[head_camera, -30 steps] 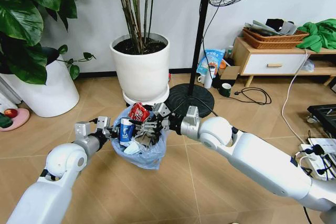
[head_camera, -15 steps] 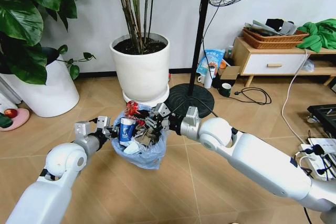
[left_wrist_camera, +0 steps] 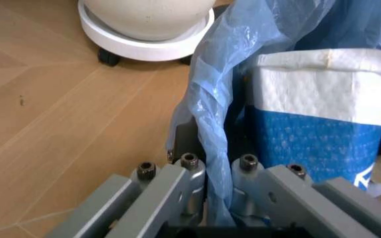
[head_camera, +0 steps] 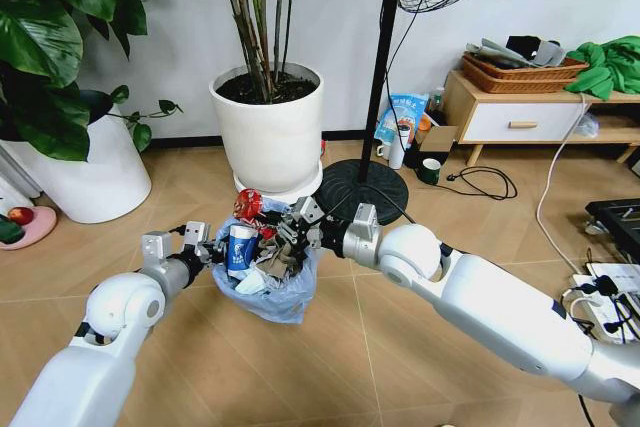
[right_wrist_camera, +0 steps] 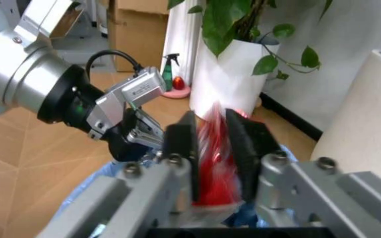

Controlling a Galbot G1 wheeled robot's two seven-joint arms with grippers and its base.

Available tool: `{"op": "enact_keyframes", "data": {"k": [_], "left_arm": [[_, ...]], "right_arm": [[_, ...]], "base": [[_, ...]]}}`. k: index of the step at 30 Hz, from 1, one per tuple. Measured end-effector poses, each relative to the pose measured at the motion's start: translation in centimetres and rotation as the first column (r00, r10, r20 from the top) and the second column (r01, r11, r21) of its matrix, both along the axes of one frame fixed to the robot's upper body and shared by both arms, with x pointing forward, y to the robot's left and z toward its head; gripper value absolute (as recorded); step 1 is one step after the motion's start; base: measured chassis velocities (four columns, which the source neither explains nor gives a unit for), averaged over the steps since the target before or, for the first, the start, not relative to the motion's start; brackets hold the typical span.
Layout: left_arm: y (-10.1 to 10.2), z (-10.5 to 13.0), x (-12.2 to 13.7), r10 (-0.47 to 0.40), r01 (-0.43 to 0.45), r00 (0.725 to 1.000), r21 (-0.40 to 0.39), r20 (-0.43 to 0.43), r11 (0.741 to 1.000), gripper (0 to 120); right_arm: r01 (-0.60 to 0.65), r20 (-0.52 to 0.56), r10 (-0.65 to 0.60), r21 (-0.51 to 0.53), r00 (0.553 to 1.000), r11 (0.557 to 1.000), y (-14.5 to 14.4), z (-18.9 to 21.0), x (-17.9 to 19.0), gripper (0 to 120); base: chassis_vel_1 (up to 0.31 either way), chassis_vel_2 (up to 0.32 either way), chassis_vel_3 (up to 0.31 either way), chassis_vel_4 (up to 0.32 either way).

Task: Pick up the trash bin and place the garbage on the floor into it.

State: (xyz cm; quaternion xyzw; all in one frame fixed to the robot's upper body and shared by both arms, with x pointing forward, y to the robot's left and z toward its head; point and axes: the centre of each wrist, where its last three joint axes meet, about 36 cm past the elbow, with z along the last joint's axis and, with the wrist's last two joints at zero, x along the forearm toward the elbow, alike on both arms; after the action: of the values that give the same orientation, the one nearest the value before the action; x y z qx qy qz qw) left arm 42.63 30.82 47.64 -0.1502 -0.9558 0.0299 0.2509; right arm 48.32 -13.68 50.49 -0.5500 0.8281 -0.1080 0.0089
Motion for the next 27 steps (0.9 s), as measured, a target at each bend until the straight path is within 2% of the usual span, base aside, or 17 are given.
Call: {"op": "enact_keyframes", "data": {"k": [2,4,7,9,12,14,16,17,18,23,26,27], "left_arm": [[0.0,0.0,0.1,0.001,-0.001,1.000,-0.001,0.000,1.000,0],[0.0,-0.1,0.1,0.001,-0.001,1.000,-0.001,0.000,1.000,0],[0.0,-0.1,0.2,0.003,-0.003,1.000,-0.001,0.000,1.000,0],[0.0,-0.1,0.3,0.003,-0.003,1.000,-0.001,0.000,1.000,0],[0.0,-0.1,0.3,0.004,-0.004,1.000,-0.001,0.000,1.000,0],[0.1,-0.1,0.3,0.004,-0.004,1.000,-0.001,-0.001,1.000,0],[0.1,-0.1,0.3,0.005,-0.005,1.000,0.000,-0.001,1.000,0],[0.2,-0.1,0.3,0.005,-0.005,1.000,0.000,0.000,1.000,0],[0.2,-0.1,0.3,0.005,-0.005,1.000,0.000,0.000,1.000,0],[0.3,-0.1,0.2,0.007,-0.007,1.000,0.002,-0.002,1.000,0],[0.5,-0.1,0.1,0.009,-0.009,1.000,0.004,-0.001,1.000,0],[0.7,0.0,0.0,0.011,-0.011,1.000,0.007,0.000,1.000,0]], "right_arm": [[0.001,0.007,-0.001,-0.004,1.000,1.000,-0.1,0.0,0.0,27],[0.001,0.008,-0.001,-0.005,1.000,1.000,-0.2,0.0,0.1,30],[0.007,0.014,-0.007,-0.005,1.000,1.000,-0.2,0.1,0.3,47],[0.012,0.015,-0.012,-0.003,1.000,1.000,-0.2,0.1,0.4,50],[0.051,0.005,-0.051,0.024,0.999,0.998,-0.5,0.5,0.4,64],[0.061,0.002,-0.062,0.031,0.998,0.998,-0.7,0.7,0.4,68],[0.093,-0.010,-0.093,0.048,0.996,0.995,-1.4,1.0,0.4,76],[0.127,-0.024,-0.126,0.063,0.992,0.990,-2.1,1.2,0.2,84],[0.127,-0.024,-0.126,0.063,0.992,0.990,-2.1,1.2,0.2,84],[0.253,-0.073,-0.246,0.101,0.967,0.962,-4.2,1.6,-0.6,99],[0.315,-0.090,-0.306,0.111,0.948,0.943,-4.9,1.6,-1.1,100],[0.369,-0.109,-0.357,0.119,0.928,0.922,-5.3,1.4,-1.6,100]], "base": [[0.000,0.000,0.000,0.000],[0.000,0.000,0.000,0.000],[0.000,0.000,0.000,0.000],[0.000,0.000,0.000,0.000],[0.000,0.000,0.000,0.000],[0.000,0.000,0.000,0.000],[0.000,0.000,0.000,0.000],[0.000,0.000,0.000,0.000],[0.000,0.000,0.000,0.000],[0.000,0.000,0.000,0.000],[0.000,0.000,0.000,0.000],[0.000,0.000,0.000,0.000]]}}
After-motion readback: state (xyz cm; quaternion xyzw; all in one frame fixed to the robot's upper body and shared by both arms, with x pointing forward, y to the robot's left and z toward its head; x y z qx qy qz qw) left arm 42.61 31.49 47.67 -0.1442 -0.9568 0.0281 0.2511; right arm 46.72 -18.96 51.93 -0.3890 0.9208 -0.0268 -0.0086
